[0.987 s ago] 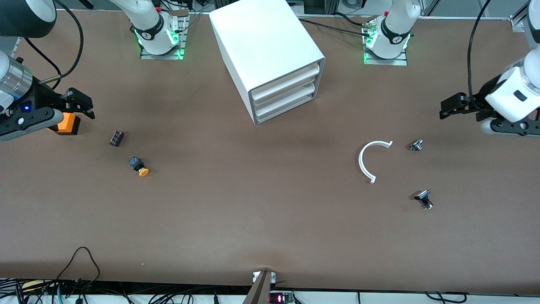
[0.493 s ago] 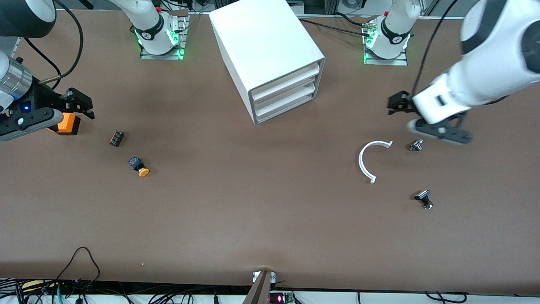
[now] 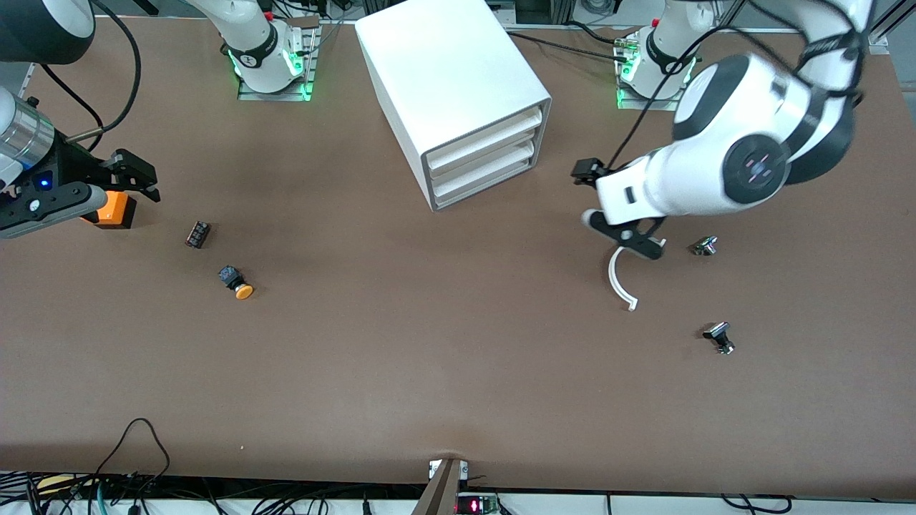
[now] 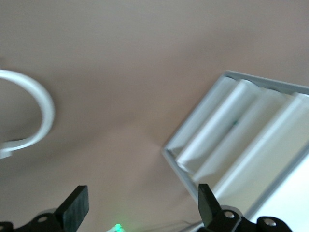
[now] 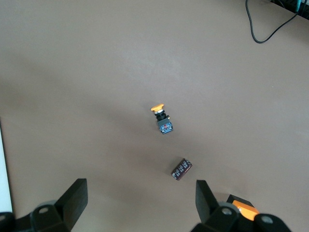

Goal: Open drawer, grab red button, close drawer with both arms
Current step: 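Move the left gripper toward the white cabinet's drawer handle, then close the left gripper on the drawer handle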

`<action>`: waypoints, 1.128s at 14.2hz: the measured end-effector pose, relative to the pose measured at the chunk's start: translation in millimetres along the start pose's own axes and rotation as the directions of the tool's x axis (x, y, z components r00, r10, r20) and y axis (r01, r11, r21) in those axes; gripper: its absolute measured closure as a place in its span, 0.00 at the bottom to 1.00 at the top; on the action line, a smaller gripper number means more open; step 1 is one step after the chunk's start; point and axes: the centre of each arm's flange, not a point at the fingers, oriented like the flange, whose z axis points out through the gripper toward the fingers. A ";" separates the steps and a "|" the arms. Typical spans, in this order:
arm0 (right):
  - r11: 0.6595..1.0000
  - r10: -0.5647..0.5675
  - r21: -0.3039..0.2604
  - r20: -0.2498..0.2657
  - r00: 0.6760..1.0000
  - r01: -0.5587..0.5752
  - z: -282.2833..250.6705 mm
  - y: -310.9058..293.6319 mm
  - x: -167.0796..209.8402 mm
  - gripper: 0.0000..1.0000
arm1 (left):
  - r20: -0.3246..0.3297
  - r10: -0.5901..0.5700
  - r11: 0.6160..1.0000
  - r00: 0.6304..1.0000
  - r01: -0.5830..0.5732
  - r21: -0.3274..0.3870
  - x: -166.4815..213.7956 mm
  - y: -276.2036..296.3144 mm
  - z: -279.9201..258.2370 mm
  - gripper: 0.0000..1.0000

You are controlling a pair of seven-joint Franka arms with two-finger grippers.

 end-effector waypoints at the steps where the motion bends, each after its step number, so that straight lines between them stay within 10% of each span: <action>1: 1.000 0.000 0.000 0.000 1.000 0.000 0.0 0.1 0.0 0.00 | 0.026 0.024 0.998 0.999 -0.022 -0.057 9.5 -4.0 16.2 0.00; 7: 1.000 0.002 0.000 0.000 1.000 -0.002 0.0 0.6 -0.2 0.00 | 0.096 0.288 0.910 0.953 -0.241 -0.337 55.8 -30.4 119.6 0.00; 16: 1.000 0.007 0.000 0.000 1.000 -0.007 0.0 2.9 -1.0 0.00 | 0.039 0.413 0.767 0.910 -0.324 -0.553 75.0 -19.9 184.7 0.00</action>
